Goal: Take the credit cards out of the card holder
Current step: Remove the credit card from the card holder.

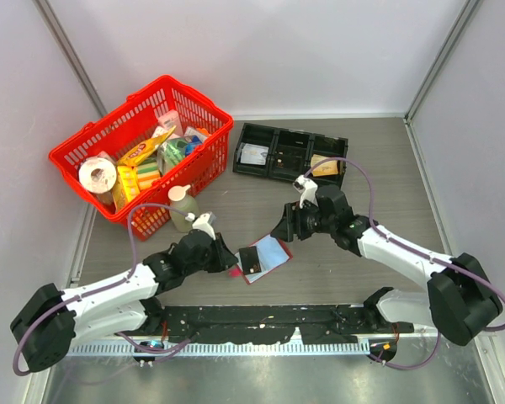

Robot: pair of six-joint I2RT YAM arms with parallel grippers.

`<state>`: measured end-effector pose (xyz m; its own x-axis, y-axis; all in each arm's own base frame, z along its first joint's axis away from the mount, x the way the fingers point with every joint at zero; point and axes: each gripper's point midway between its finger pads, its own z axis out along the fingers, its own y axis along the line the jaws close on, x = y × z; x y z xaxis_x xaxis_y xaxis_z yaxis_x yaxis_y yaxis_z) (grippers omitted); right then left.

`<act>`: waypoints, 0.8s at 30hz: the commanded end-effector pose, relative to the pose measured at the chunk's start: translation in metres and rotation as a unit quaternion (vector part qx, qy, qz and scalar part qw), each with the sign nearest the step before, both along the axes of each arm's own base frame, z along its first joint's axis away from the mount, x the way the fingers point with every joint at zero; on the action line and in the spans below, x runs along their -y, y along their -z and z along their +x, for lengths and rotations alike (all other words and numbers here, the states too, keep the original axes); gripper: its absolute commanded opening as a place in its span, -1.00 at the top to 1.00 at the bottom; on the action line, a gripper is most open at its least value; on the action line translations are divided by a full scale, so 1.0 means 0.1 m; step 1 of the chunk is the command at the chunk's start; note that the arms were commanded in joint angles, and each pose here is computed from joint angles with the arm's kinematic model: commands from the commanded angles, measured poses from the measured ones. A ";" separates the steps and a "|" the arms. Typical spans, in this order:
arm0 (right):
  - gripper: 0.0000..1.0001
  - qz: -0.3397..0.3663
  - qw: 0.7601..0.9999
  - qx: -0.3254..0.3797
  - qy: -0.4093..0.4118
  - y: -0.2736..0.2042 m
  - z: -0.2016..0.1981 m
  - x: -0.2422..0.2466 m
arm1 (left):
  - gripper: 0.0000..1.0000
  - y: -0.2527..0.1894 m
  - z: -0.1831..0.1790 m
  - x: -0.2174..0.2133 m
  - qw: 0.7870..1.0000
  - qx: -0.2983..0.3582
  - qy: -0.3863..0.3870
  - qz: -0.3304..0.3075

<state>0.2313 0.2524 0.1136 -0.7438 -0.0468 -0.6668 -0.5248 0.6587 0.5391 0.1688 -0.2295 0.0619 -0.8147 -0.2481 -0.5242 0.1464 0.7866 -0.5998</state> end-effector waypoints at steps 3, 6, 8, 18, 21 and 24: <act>-0.27 0.034 0.998 -0.029 -0.049 -0.05 -0.11 -0.34 | 0.48 -0.16 0.11 0.11 1.000 -0.016 -0.020 -0.009; -0.27 0.028 0.997 -0.048 -0.054 0.08 -0.13 -0.48 | 0.33 -0.11 0.11 0.12 0.999 -0.036 -0.021 0.011; -0.27 0.027 0.996 -0.062 -0.055 0.16 -0.12 -0.56 | 0.31 -0.04 0.08 0.11 0.998 -0.047 -0.018 0.029; -0.23 0.024 0.994 -0.093 -0.057 0.43 0.02 -0.78 | 0.44 0.18 -0.06 0.19 0.993 -0.087 0.015 0.074; -0.20 0.024 0.993 -0.101 -0.064 0.50 0.03 -0.82 | 0.53 0.24 -0.06 0.19 0.992 -0.093 0.017 0.088; -0.14 0.018 0.991 -0.112 -0.065 0.60 0.03 -0.83 | 0.62 0.30 -0.06 0.16 0.990 -0.098 0.015 0.100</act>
